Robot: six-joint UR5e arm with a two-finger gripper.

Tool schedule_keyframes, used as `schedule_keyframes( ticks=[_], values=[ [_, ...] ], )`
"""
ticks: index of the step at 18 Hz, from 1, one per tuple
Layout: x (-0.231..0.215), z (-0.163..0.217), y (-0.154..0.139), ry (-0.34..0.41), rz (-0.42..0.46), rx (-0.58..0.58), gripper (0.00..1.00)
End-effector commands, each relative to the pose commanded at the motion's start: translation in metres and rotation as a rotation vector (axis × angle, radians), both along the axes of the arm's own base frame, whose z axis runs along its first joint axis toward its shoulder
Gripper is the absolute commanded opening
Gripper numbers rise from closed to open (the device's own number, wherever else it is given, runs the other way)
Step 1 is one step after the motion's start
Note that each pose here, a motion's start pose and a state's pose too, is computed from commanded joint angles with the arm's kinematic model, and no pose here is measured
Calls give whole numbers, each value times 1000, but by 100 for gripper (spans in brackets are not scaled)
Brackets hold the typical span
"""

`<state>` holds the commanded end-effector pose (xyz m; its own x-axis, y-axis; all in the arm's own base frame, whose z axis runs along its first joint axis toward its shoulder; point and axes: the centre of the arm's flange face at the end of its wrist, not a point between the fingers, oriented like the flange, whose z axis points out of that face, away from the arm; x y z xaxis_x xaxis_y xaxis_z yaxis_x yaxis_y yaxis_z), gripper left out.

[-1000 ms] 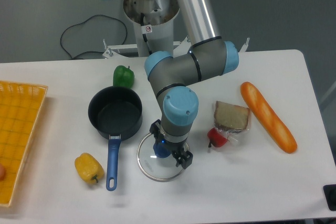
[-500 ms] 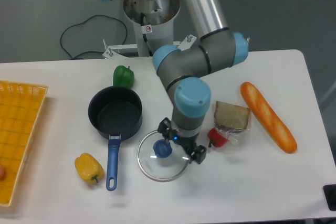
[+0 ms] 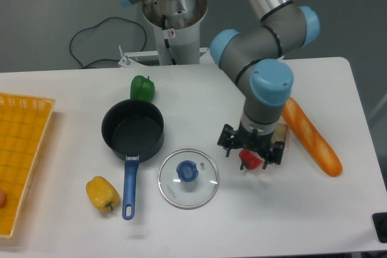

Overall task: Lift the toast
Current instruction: 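Position the gripper over the toast slice beside the red tomato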

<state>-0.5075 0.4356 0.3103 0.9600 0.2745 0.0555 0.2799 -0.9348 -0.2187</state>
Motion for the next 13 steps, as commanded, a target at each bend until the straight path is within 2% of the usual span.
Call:
schedule_keyframes(
  ticks=[8,13],
  values=[
    [-33,-14,-29,-26,64,22,100],
    [-37,-25,-31,-52,74,40,100]
  ],
)
